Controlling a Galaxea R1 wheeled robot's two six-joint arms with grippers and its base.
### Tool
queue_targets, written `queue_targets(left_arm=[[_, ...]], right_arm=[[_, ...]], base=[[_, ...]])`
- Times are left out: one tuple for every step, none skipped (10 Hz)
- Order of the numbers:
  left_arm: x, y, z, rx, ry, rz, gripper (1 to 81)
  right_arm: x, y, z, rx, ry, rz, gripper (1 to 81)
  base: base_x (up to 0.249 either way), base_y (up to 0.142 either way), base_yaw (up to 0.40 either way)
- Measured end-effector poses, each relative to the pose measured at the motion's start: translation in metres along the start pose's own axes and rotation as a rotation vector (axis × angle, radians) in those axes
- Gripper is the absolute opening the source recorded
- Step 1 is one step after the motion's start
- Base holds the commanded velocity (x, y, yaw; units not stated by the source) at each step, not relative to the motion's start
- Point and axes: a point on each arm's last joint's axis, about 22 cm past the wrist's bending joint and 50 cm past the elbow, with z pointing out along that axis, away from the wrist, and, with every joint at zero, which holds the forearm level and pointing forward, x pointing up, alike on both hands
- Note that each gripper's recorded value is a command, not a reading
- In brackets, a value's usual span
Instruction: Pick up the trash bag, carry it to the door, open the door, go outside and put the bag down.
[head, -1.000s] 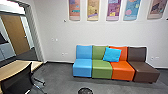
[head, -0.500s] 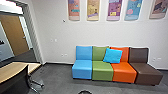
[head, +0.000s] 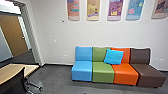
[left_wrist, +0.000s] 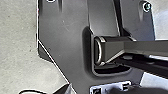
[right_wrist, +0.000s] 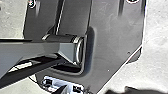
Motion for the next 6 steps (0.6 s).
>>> queue_targets(left_arm=[[0.0001, 0.0000, 0.0000, 0.000, 0.000, 0.000, 81.1], [0.0001, 0.0000, 0.0000, 0.000, 0.000, 0.000, 81.1], [0.0001, -0.0004, -0.0001, 0.000, 0.000, 0.000, 81.1], [0.0001, -0.0004, -0.0001, 0.000, 0.000, 0.000, 81.1], [-0.0001, -0.0004, -0.0001, 0.000, 0.000, 0.000, 81.1], [-0.0001, -0.0004, -0.0001, 0.000, 0.000, 0.000, 81.1]], right_arm=[[-0.0009, -0.0004, 0.0002, 0.001, -0.001, 0.000, 81.1], [-0.0016, -0.0001, 0.0001, 0.000, -0.002, 0.001, 81.1], [-0.0013, -0.0001, 0.0001, 0.000, -0.002, 0.000, 81.1], [-0.0013, -0.0004, 0.0002, 0.001, -0.002, 0.000, 81.1], [-0.0013, -0.0006, 0.0002, 0.001, -0.002, 0.000, 81.1], [-0.0012, -0.0006, 0.0002, 0.001, -0.001, 0.000, 81.1]], base=[[0.142, 0.000, 0.000], [0.140, 0.000, 0.000], [0.139, 0.000, 0.000], [0.139, 0.000, 0.000], [0.138, 0.000, 0.000], [0.138, 0.000, 0.000]])
